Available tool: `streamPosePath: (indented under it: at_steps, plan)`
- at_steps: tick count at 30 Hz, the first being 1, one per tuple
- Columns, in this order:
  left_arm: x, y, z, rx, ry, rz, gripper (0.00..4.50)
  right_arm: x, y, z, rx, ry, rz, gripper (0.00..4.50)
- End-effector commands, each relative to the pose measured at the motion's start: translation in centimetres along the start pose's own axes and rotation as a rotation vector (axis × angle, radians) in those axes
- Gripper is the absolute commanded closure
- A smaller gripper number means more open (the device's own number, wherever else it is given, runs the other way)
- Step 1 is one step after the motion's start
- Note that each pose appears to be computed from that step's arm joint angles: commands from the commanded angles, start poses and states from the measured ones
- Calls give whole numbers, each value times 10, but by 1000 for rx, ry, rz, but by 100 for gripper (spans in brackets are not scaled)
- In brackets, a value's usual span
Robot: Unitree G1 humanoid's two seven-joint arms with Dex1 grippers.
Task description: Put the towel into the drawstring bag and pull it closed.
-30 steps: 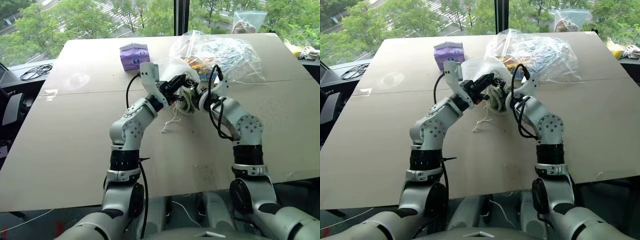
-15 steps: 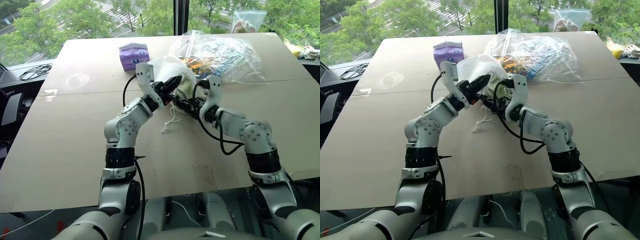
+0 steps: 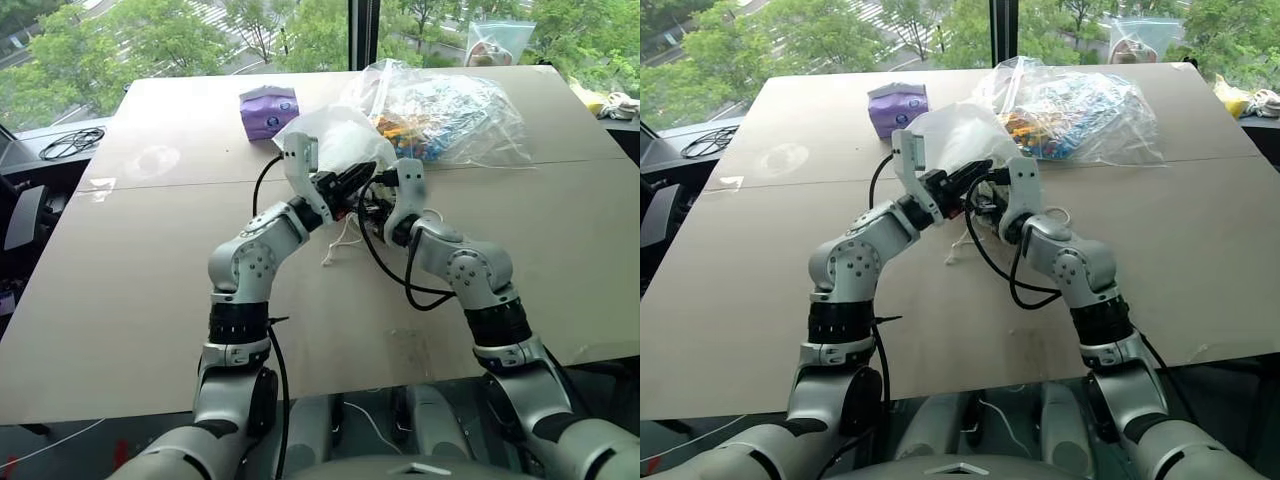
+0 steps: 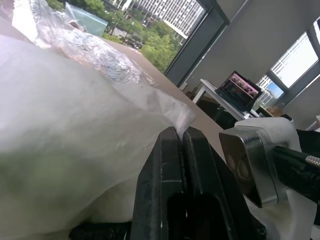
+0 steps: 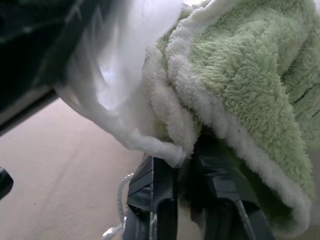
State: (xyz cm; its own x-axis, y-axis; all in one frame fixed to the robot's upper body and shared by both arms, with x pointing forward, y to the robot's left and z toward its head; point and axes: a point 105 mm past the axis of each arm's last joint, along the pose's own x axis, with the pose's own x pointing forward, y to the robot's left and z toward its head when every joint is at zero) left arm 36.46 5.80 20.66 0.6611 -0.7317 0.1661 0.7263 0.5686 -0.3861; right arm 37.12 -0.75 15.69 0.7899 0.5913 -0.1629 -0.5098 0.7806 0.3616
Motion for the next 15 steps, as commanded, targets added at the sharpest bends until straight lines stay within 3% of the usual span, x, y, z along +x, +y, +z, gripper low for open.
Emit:
streamPosePath:
  at_steps: [1, 4, 6, 12, 15]
  plan:
    - [-1, -21, 6, 45, -8, -92, 450, -2, 15, 34, 64, -140, 78, 446]
    - [-4, -26, -5, 54, 31, -110, 450, -5, 24, 63, 291, -265, 149, 446]
    - [-6, -30, -10, 53, 42, -122, 450, -3, 15, 74, 469, -324, 121, 446]
    - [-2, -31, -9, 50, 30, -109, 450, 5, -5, 59, 600, -289, -19, 446]
    - [1, -23, -2, 42, -2, -67, 450, 1, -5, 58, 601, -297, -11, 345]
